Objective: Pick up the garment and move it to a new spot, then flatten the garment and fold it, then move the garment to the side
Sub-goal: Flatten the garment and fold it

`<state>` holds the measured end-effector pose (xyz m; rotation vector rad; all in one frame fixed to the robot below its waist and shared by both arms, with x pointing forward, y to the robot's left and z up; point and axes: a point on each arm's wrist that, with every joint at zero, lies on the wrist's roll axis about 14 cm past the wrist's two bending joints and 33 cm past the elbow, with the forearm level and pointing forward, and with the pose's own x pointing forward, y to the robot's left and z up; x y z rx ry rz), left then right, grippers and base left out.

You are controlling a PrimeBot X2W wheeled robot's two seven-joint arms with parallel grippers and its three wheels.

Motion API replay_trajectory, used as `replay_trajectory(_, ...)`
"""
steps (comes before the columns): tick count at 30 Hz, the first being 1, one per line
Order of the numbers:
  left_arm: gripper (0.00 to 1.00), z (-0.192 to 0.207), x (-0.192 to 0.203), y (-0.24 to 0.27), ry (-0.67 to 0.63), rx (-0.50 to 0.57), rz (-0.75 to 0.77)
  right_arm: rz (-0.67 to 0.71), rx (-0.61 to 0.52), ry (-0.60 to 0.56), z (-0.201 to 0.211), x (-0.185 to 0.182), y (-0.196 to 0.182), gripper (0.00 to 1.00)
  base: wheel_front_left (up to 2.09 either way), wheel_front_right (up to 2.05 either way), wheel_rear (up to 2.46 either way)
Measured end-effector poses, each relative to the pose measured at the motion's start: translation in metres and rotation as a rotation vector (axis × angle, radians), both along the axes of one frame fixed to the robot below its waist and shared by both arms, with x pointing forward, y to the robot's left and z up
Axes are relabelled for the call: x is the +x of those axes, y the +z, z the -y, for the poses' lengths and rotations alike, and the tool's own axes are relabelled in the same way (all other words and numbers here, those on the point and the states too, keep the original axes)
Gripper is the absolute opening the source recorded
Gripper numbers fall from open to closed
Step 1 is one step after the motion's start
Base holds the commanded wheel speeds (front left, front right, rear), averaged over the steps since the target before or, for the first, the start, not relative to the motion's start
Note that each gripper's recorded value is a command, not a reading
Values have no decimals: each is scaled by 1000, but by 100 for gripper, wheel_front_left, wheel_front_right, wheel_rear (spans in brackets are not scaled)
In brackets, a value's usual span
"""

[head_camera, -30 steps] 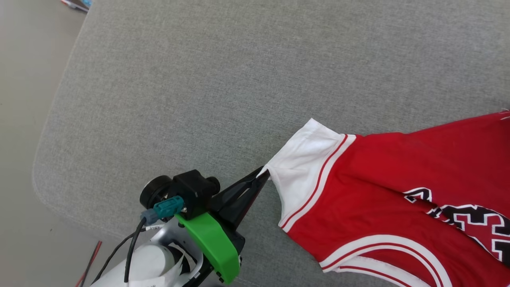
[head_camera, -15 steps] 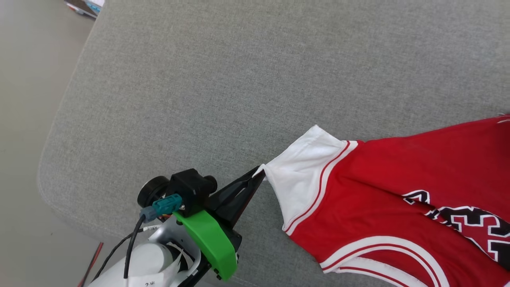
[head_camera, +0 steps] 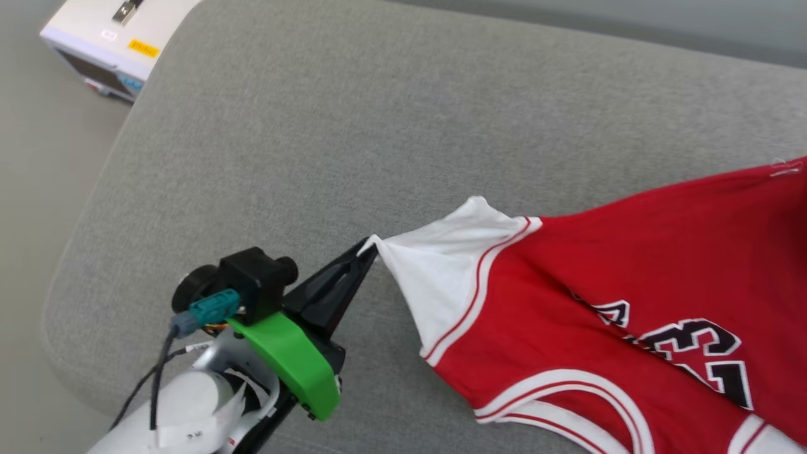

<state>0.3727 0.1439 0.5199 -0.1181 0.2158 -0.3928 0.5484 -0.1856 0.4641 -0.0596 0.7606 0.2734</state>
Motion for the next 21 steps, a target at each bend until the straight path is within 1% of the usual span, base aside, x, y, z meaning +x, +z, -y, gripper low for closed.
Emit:
replay_trajectory(1,0,-1,2,12,0,0,31,50,7,-3,3,-2,17,0,0,0,0)
replay_trajectory(11,0,-3,16,82,-12,33,226,338,8,-39,39,-26,118,0,0,0,0)
replay_trajectory(17,0,1,31,156,-11,30,438,511,15,-64,58,-49,176,0,0,0,0)
replay_trajectory(21,0,3,39,195,-3,27,538,611,8,-69,65,-64,207,0,0,0,0)
